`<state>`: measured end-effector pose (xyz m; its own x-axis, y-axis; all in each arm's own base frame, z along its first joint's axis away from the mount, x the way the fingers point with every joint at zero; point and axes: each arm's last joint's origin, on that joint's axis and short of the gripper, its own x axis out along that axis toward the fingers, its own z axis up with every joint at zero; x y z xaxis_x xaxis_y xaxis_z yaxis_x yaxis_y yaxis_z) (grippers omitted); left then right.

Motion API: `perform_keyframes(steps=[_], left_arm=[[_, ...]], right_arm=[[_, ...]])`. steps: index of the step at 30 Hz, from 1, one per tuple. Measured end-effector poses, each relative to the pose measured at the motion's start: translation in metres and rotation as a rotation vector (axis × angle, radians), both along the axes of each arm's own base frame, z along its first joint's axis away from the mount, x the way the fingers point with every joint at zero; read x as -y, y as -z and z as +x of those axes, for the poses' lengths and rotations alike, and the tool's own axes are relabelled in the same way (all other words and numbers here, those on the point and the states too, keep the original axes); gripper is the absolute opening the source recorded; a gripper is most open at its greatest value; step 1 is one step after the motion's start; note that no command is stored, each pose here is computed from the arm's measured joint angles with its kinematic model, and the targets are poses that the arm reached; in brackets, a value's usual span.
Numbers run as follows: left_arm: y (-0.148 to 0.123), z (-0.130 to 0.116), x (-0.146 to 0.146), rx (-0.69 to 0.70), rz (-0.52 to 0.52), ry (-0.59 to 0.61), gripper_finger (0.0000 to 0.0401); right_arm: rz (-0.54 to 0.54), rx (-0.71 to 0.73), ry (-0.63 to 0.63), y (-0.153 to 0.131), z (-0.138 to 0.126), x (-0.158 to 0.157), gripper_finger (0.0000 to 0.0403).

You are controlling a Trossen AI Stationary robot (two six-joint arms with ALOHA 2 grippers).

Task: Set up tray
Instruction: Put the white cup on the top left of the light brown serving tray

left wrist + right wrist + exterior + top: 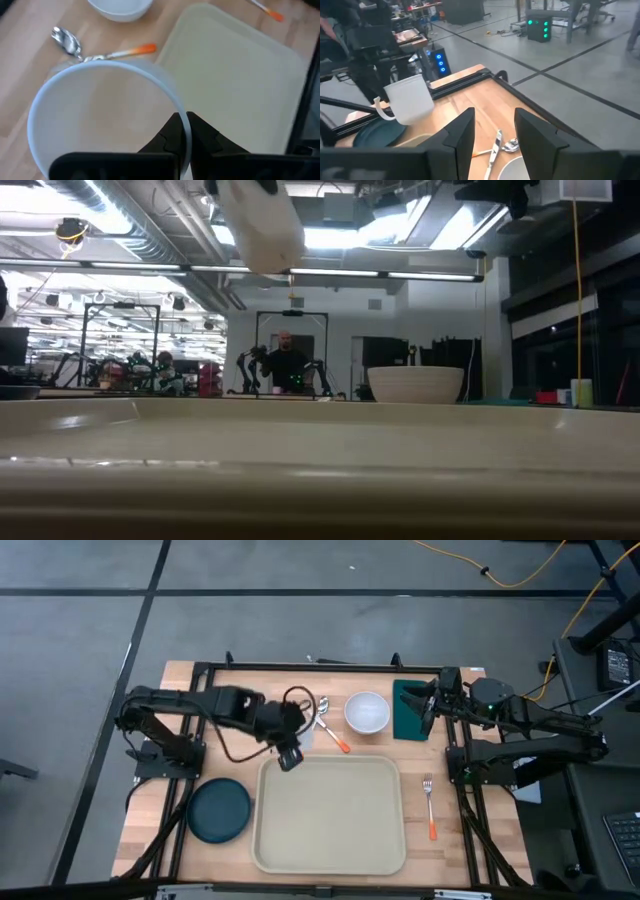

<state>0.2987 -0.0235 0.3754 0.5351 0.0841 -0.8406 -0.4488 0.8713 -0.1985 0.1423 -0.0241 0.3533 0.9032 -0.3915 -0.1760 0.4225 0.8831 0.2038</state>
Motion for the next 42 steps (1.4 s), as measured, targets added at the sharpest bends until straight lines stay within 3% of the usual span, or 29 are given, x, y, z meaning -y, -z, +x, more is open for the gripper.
perform_keyframes(steps=[7, 16, 28, 34, 42], left_arm=[[0.028, -0.009, 0.029, -0.219, 0.060, 0.021, 0.0002], [0.101, 0.019, 0.060, -0.466, 0.120, 0.220, 0.0002], [0.145, 0.052, 0.071, -0.463, 0.093, 0.266, 0.0002], [0.167, 0.045, 0.067, -0.538, 0.084, 0.245, 0.0002], [0.170, 0.042, 0.062, -0.499, 0.050, 0.203, 0.0002]], right_arm=[[0.048, 0.020, 0.007, 0.000, 0.000, 0.000, 0.0145], [0.078, -0.044, 0.014, 0.007, -0.001, 0.000, 0.0145], [0.120, -0.051, -0.075, 0.008, -0.001, -0.003, 0.0145], [0.132, -0.052, -0.123, 0.008, -0.001, -0.004, 0.0145], [0.130, -0.055, -0.137, 0.008, -0.001, -0.005, 0.0145]])
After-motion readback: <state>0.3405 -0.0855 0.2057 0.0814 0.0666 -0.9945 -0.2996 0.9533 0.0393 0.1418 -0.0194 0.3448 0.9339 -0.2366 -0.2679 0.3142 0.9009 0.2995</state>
